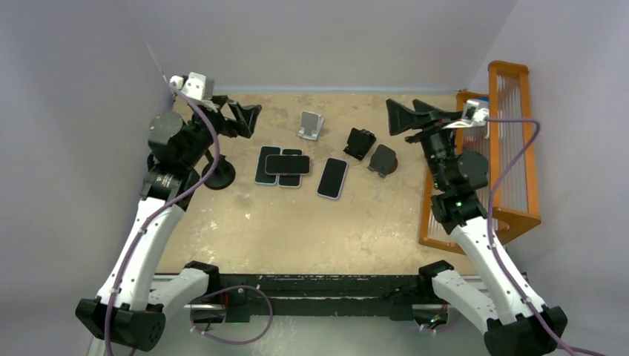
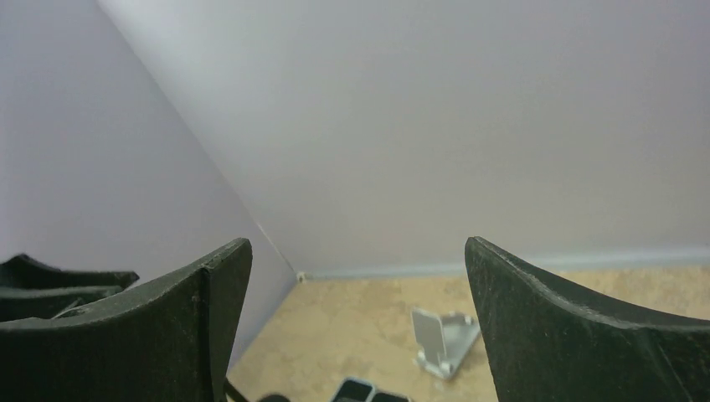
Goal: Place the phone on the phone stand
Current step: Move the phone stand to the center of the board.
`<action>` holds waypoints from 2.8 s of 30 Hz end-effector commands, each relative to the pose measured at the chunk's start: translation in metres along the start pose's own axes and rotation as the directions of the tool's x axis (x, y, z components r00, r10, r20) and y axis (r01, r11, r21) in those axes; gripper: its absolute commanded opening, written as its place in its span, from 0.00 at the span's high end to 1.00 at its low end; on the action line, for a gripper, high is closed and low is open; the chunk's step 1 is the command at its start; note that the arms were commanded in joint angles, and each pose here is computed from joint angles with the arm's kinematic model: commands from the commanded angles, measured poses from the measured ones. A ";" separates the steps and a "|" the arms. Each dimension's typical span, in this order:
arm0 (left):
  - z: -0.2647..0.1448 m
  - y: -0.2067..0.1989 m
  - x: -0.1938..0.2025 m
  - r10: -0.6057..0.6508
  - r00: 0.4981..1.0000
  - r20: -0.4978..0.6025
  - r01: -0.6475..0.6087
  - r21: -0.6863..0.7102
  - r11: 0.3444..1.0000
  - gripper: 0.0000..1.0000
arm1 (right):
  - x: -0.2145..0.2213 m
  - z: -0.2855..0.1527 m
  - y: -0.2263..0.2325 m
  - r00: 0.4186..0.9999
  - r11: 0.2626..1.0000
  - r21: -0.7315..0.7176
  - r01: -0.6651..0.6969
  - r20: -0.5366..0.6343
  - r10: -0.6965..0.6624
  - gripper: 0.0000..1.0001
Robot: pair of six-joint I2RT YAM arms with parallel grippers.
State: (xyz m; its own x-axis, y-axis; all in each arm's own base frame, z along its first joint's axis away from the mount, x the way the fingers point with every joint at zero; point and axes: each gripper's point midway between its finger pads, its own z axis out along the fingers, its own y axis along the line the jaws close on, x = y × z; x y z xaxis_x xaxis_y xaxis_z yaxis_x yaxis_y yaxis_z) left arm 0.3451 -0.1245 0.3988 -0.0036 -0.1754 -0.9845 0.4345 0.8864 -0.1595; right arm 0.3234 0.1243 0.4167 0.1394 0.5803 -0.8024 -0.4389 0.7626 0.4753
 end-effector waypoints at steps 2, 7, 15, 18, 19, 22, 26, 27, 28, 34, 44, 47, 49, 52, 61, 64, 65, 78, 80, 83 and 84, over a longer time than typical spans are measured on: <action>-0.021 -0.010 -0.046 0.029 0.998 0.049 -0.029 0.010 1.000 0.06 | -0.075 -0.008 0.028 0.982 1.000 -0.021 0.023 0.186 -0.019 0.01; -0.004 -0.001 -0.035 -0.013 0.998 -0.063 0.012 -0.021 1.000 0.02 | -0.066 -0.014 0.023 0.980 0.996 -0.039 0.076 0.190 -0.067 0.01; 0.014 -0.005 0.028 -0.096 0.968 -0.233 0.109 0.043 0.993 0.00 | 0.017 0.016 -0.089 0.992 0.945 0.319 0.073 -0.124 -0.035 0.01; 0.010 -0.013 0.050 -0.092 0.953 -0.290 0.126 0.100 0.987 0.01 | 0.044 0.006 -0.135 0.987 0.884 0.457 0.103 -0.157 -0.034 0.01; 0.009 -0.015 0.056 -0.093 0.949 -0.302 0.133 0.117 0.984 0.02 | 0.050 0.005 -0.144 0.985 0.871 0.477 0.116 -0.170 -0.038 0.01; 0.008 -0.022 0.077 -0.110 0.929 -0.353 0.175 0.159 0.972 0.09 | 0.075 0.002 -0.170 0.972 0.827 0.543 0.147 -0.232 -0.020 0.05; 0.008 -0.047 0.109 -0.168 0.880 -0.445 0.308 0.264 0.914 0.22 | 0.114 0.007 -0.195 0.941 0.797 0.575 0.187 -0.337 0.022 0.09; 0.010 -0.053 0.115 -0.177 0.869 -0.462 0.329 0.273 0.904 0.22 | 0.120 0.013 -0.198 0.933 0.804 0.558 0.205 -0.358 0.011 0.08; 0.012 -0.058 0.123 -0.177 0.860 -0.479 0.338 0.273 0.901 0.22 | 0.127 0.020 -0.197 0.924 0.820 0.528 0.221 -0.382 -0.003 0.07; 0.014 -0.059 0.132 -0.174 0.855 -0.488 0.326 0.245 0.913 0.21 | 0.192 0.055 -0.181 0.851 0.842 0.455 0.289 -0.526 -0.008 0.05; 0.005 -0.055 0.130 -0.137 0.863 -0.486 0.282 0.238 0.930 0.18 | 0.245 0.073 -0.187 0.782 0.874 0.395 0.285 -0.622 0.026 0.28; 0.004 -0.057 0.130 -0.136 0.862 -0.488 0.285 0.245 0.927 0.18 | 0.257 0.069 -0.189 0.759 0.876 0.385 0.291 -0.651 0.033 0.31; 0.003 -0.058 0.130 -0.135 0.861 -0.490 0.287 0.248 0.925 0.18 | 0.265 0.066 -0.189 0.748 0.882 0.375 0.286 -0.663 0.040 0.34; 0.003 -0.057 0.131 -0.134 0.860 -0.493 0.287 0.248 0.926 0.18 | 0.276 0.064 -0.182 0.733 0.899 0.352 0.262 -0.678 0.052 0.34; 0.003 -0.057 0.134 -0.131 0.854 -0.503 0.287 0.246 0.926 0.18 | 0.308 0.068 -0.172 0.722 0.921 0.336 0.196 -0.686 0.097 0.36; 0.003 -0.056 0.135 -0.129 0.853 -0.506 0.285 0.243 0.927 0.18 | 0.317 0.074 -0.168 0.726 0.932 0.325 0.161 -0.678 0.111 0.37; 0.003 -0.056 0.136 -0.129 0.853 -0.506 0.284 0.243 0.927 0.18 | 0.319 0.076 -0.169 0.730 0.934 0.323 0.154 -0.674 0.113 0.38; 0.005 -0.054 0.139 -0.127 0.848 -0.515 0.281 0.234 0.931 0.18 | 0.327 0.144 -0.120 0.795 0.995 0.077 -0.070 -0.598 0.102 0.40; 0.005 -0.053 0.139 -0.126 0.848 -0.516 0.280 0.233 0.931 0.18 | 0.323 0.155 -0.108 0.806 0.994 0.022 -0.109 -0.583 0.101 0.39; 0.006 -0.053 0.140 -0.126 0.846 -0.517 0.280 0.231 0.932 0.18 | 0.320 0.171 -0.095 0.819 0.987 -0.038 -0.156 -0.564 0.108 0.33; 0.006 -0.053 0.140 -0.126 0.846 -0.518 0.280 0.230 0.932 0.18 | 0.322 0.174 -0.095 0.810 0.986 -0.026 -0.164 -0.574 0.119 0.31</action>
State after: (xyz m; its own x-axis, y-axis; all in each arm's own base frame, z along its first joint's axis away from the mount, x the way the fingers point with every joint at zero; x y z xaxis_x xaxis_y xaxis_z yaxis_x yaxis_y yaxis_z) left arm 0.3236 -0.1992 0.2612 -0.5493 -0.0436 -0.8345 0.5983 0.6766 -0.4292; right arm 0.5517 0.2618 0.1133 -0.5280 0.3554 -0.7713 -0.3278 0.7525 0.5712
